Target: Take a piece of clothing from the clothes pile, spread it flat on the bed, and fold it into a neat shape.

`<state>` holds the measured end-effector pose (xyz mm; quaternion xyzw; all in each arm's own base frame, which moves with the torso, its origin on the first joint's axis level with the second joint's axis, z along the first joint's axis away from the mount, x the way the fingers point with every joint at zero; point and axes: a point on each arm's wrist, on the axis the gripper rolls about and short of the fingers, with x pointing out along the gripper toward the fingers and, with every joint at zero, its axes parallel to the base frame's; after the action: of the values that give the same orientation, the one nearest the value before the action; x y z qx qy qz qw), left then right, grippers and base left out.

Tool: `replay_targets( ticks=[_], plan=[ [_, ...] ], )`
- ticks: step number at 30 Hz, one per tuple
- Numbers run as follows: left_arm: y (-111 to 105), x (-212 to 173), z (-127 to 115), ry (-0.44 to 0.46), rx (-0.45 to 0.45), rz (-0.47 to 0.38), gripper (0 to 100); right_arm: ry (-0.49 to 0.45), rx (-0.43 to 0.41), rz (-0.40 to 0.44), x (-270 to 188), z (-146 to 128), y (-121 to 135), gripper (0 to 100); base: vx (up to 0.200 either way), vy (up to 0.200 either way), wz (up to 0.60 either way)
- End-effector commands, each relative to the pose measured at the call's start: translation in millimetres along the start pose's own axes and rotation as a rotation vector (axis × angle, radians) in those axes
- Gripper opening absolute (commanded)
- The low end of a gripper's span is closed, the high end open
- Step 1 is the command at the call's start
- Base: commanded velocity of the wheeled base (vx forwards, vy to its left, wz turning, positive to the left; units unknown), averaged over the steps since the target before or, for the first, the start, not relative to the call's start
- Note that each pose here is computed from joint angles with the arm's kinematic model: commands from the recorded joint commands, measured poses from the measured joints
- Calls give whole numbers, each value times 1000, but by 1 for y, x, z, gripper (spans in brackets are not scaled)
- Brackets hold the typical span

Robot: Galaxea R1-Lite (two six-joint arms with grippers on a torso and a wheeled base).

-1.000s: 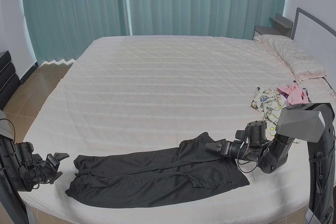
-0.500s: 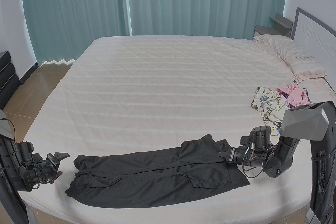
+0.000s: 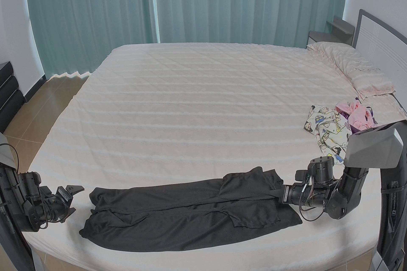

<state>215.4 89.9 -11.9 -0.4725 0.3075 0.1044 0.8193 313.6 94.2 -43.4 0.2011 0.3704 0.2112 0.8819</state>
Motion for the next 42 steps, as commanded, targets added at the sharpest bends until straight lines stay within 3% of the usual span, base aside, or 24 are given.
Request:
replay_targets(
  ticks=[1,20,21,29,35,42],
  plan=[
    [0,0,0,0,-1,1,100,3,-9,0,-3,-3,0,0,0,0,0],
    [1,1,0,1,-2,2,100,6,-42,0,-10,-6,2,0,0,0,0],
    [1,1,0,0,-1,1,100,4,-43,0,-11,-6,3,100,0,0,0],
    [1,1,0,1,-2,2,100,-19,-52,3,-10,-1,4,100,0,0,0],
    [1,0,-1,3,-5,4,100,-120,-62,35,-13,20,11,100,0,0,0],
    [1,0,-1,3,-5,5,100,-142,1,131,-13,28,45,100,0,0,0]
  ],
)
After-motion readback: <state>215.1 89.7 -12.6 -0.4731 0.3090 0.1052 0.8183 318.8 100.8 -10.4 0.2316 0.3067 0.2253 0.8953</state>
